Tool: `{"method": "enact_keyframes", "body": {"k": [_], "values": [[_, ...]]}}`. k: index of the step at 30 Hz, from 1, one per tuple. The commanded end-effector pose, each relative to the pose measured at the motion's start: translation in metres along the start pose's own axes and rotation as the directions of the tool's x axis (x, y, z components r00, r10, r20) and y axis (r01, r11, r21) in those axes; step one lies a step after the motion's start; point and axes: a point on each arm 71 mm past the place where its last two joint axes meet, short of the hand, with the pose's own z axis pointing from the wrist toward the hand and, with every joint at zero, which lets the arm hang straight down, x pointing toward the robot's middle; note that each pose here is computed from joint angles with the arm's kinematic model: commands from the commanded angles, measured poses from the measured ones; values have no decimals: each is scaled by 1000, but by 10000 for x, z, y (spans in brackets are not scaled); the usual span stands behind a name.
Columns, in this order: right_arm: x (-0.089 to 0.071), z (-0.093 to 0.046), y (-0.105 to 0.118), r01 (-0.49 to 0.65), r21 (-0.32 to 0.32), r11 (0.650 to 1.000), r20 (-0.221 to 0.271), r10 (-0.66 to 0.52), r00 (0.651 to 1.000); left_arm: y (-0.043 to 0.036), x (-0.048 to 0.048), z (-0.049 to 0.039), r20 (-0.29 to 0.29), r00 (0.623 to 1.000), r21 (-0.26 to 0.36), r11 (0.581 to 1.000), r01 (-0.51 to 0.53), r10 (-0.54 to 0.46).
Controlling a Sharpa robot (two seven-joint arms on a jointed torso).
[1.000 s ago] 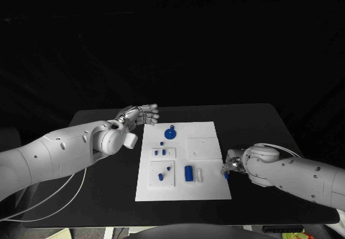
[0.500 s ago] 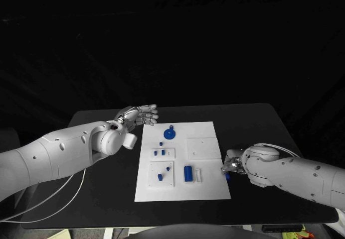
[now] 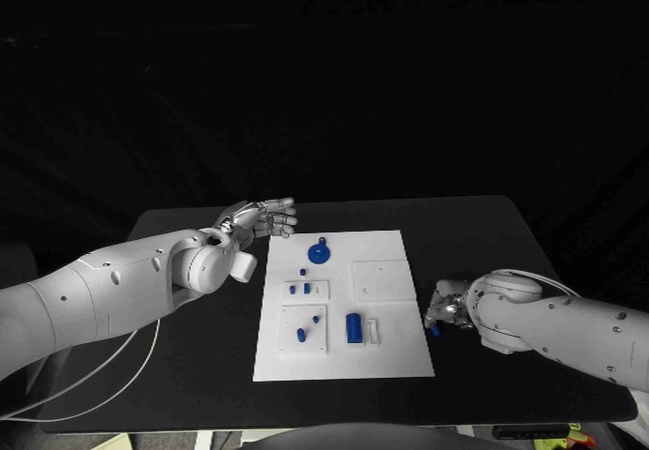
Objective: Assemble the parts on the task board
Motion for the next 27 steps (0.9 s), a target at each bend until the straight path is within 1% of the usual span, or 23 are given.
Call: {"method": "enact_keyframes", "body": {"k": [1, 3, 5, 7, 8, 10, 13, 15, 19, 23, 27], "values": [[-103, -65, 68, 4, -6, 1000, 9, -4, 1000, -16, 25, 1, -20, 1000, 11, 1000, 5, -5], [-179, -113, 132, 5, -24, 1000, 20, -4, 1000, -16, 30, 2, -22, 1000, 11, 1000, 5, -5], [-202, -153, 213, -7, -46, 999, 13, 7, 1000, -15, 34, 3, -22, 1000, 10, 1000, 4, -4], [-179, -171, 295, -29, -68, 997, -16, 28, 999, -15, 36, 4, -23, 1000, 9, 1000, 4, -4], [-145, -175, 367, -61, -84, 995, -52, 57, 997, -15, 41, 6, -24, 1000, 9, 1000, 4, -4], [-107, -177, 466, -89, -102, 991, -91, 80, 993, -16, 44, 6, -25, 1000, 10, 1000, 4, -4], [-58, -165, 616, -97, -129, 987, -117, 82, 990, -17, 47, 5, -26, 1000, 11, 1000, 5, -4], [-5, -144, 673, -103, -137, 985, -135, 84, 987, -17, 44, 5, -25, 1000, 11, 1000, 4, -4], [105, -100, 761, -112, -146, 983, -148, 90, 985, -19, 50, 6, -27, 1000, 12, 1000, 5, -5], [183, -56, 827, -116, -150, 982, -153, 92, 984, -18, 50, 8, -27, 1000, 11, 1000, 5, -5], [229, -9, 863, -104, -150, 983, -143, 82, 986, -20, 50, 5, -28, 1000, 11, 1000, 5, -5]]}}
